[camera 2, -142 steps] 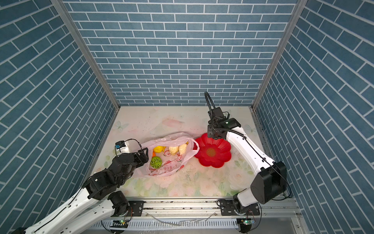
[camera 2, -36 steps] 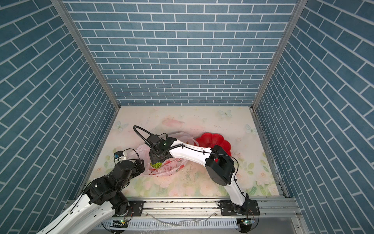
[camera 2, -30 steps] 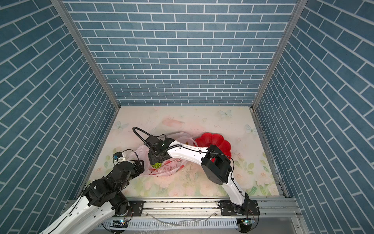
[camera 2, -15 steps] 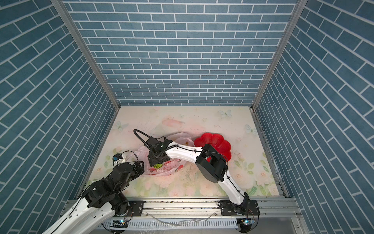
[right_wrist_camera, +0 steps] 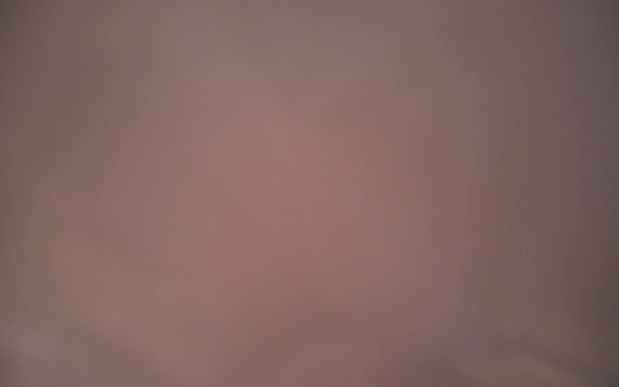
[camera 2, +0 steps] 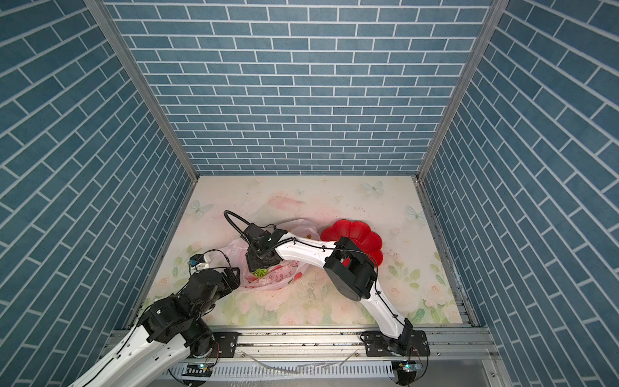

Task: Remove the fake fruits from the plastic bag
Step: 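Raise the right gripper and reach it back into the bag opening, then grasp the green fruit inside the bag with the right gripper, then lift the green fruit out and move it over the red plate, then lower the green fruit into the red plate and open the right gripper, then move the right gripper back into the pink bag opening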

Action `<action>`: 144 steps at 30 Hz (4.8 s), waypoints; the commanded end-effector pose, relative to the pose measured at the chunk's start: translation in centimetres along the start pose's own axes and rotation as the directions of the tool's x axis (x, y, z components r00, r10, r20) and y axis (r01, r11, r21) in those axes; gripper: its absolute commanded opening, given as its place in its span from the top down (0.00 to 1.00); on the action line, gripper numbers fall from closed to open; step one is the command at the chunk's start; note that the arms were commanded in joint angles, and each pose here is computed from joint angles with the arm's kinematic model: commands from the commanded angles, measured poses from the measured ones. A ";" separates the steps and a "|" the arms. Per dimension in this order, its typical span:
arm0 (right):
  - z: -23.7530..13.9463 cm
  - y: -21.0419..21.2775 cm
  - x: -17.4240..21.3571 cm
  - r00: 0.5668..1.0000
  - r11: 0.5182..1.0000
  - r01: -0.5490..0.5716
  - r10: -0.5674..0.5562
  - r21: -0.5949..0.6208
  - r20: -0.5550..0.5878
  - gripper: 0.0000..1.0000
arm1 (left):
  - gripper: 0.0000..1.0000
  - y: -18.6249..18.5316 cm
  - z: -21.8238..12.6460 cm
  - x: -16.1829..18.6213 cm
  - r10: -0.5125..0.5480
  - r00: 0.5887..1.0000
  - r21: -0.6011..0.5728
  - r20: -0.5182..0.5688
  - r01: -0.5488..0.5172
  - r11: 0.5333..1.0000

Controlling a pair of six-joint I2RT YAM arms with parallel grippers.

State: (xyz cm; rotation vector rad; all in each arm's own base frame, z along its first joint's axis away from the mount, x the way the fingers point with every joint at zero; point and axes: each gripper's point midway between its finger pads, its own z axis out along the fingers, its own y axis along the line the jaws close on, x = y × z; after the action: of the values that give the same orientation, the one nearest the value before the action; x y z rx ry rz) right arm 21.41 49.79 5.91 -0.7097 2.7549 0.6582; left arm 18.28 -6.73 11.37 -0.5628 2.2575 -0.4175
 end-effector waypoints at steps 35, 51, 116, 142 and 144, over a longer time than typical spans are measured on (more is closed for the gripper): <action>-16.2 -1.1 -2.7 0.967 0.991 0.097 -0.116 0.090 0.227 0.69 | 0.15 -0.7 1.0 -0.1 -0.025 1.000 0.015 0.013 0.025 1.000; -31.7 -18.0 -5.0 0.896 0.900 -0.173 -0.024 0.400 0.443 0.71 | 0.13 -3.6 1.3 -0.9 0.024 1.000 0.074 0.004 -0.024 0.997; -17.2 -35.9 7.9 0.865 0.749 -0.501 0.449 0.434 0.225 0.29 | 0.10 -9.0 1.5 -1.6 0.183 0.981 0.169 -0.058 -0.171 0.971; -31.3 -22.1 -0.8 0.915 0.869 -0.250 0.067 0.428 0.398 0.29 | 0.09 -7.9 0.5 -1.7 0.149 0.988 0.184 -0.029 -0.141 0.973; -31.7 -19.5 -2.3 0.911 0.887 -0.195 0.006 0.418 0.411 0.30 | 0.09 -7.9 0.5 -1.6 0.153 0.988 0.187 -0.033 -0.145 0.972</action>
State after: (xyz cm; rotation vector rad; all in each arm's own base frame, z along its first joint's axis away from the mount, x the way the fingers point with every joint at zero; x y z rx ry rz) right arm 30.41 19.31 25.11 -0.1970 2.4657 0.1955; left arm 21.94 -13.20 16.38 -0.2845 2.2380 -0.5922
